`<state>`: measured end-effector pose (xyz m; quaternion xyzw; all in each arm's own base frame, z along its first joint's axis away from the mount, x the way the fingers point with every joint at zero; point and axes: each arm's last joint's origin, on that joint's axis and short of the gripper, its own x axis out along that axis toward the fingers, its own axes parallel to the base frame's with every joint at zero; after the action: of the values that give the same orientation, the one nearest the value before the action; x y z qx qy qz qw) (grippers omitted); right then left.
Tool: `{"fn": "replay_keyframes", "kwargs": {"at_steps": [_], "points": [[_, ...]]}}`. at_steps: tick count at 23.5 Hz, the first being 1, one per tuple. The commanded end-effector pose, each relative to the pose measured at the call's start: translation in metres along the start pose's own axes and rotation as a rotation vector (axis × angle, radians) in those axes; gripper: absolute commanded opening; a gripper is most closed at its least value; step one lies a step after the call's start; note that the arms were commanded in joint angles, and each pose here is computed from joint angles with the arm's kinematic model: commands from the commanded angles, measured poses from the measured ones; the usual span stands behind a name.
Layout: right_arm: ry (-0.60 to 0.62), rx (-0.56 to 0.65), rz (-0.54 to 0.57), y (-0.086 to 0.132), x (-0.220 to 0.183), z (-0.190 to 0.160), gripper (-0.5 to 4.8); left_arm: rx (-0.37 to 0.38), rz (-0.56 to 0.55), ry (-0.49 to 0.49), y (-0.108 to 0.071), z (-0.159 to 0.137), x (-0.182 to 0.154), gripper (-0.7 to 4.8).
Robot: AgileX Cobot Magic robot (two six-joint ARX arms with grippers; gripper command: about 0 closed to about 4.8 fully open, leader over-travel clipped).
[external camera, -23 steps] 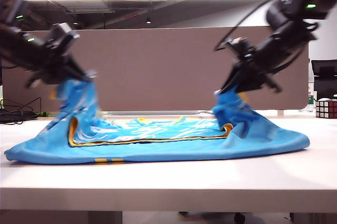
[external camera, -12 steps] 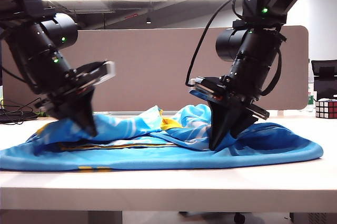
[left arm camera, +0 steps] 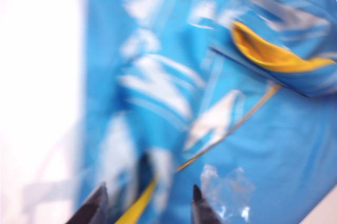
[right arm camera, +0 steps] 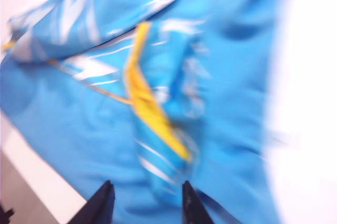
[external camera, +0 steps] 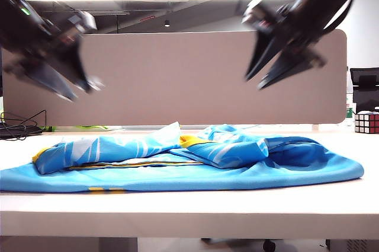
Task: Fold the bottom side of the soccer jersey horizontally towards the center, about one-third of the way, then fold the sleeve back towards the center, creating a straight line along the edge of the the soccer jersey, and finally fold the bottom of the soccer jersey up towards the top, creating a neat rectangle.
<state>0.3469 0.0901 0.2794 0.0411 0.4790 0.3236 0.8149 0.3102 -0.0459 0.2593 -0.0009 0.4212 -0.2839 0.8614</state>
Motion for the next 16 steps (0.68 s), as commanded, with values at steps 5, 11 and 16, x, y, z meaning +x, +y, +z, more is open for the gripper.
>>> {"fn": "replay_keyframes", "kwargs": {"at_steps": [5, 11, 16], "points": [[-0.022, 0.223, -0.011, -0.047, -0.055, -0.038, 2.55, -0.248, 0.084, 0.126, 0.026, -0.051, -0.033, 1.98], [0.008, 0.39, 0.017, -0.081, -0.038, -0.084, 2.75, -0.349, 0.032, 0.194, 0.034, -0.104, -0.01, 3.06], [0.004, 0.469, 0.046, -0.094, -0.014, -0.119, 2.76, -0.425, -0.01, 0.158, 0.032, -0.132, 0.009, 3.06]]}}
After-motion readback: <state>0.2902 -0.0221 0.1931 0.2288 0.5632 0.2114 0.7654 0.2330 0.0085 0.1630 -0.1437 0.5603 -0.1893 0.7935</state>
